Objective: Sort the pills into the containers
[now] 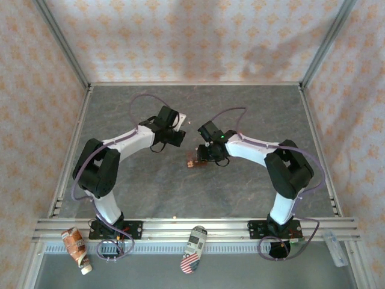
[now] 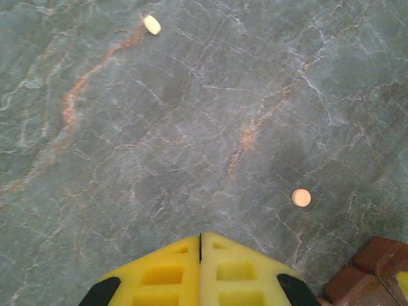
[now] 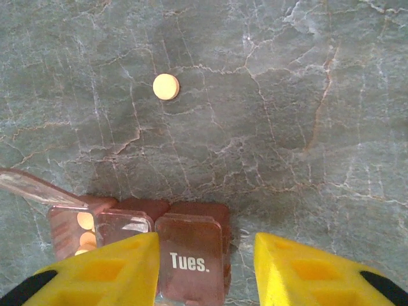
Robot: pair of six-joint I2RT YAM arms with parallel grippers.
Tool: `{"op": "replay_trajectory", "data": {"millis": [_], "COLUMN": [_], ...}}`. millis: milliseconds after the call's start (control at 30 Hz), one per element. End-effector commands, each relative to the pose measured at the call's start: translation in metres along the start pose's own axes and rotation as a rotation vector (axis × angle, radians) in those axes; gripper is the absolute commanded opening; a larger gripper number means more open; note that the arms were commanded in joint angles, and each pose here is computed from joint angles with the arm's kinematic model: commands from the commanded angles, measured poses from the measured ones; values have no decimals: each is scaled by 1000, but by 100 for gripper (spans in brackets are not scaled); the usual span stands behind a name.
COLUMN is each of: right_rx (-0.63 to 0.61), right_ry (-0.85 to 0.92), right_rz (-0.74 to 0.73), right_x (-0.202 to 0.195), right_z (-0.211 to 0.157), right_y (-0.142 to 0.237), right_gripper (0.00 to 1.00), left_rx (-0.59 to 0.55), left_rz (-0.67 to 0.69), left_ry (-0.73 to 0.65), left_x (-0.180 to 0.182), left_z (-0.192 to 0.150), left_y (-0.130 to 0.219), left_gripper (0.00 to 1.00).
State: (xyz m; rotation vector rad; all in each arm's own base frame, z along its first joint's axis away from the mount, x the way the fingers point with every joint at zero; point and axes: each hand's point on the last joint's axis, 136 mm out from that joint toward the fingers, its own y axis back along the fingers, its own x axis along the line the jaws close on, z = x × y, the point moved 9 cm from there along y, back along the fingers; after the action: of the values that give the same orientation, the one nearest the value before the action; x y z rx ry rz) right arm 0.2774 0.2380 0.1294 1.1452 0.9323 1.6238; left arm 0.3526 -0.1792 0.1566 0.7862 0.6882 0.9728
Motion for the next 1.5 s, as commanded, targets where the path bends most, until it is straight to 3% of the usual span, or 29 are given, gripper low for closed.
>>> {"op": "replay_trajectory", "data": {"millis": [0, 367, 1000, 1467], "right_rx": [-4, 12, 17, 23], "right_ry": [-11, -38, -74, -88], "right_rz": [-33, -50, -83, -83], "right_x": [-3, -8, -16, -17], "right_z": [-2, -9, -15, -18], "right_y": [-10, -18, -24, -27], "right_gripper": [42, 40, 36, 35], "left_rx": [33, 112, 114, 144], "left_rz": [-25, -50, -206, -253], "left_ry": [-2, -32, -11, 3], "left_x": [-10, -24, -46, -59], "left_z": [1, -14, -23, -48], "left_y": [-3, -18, 0, -2], "left_gripper": [0, 0, 0, 0]}}
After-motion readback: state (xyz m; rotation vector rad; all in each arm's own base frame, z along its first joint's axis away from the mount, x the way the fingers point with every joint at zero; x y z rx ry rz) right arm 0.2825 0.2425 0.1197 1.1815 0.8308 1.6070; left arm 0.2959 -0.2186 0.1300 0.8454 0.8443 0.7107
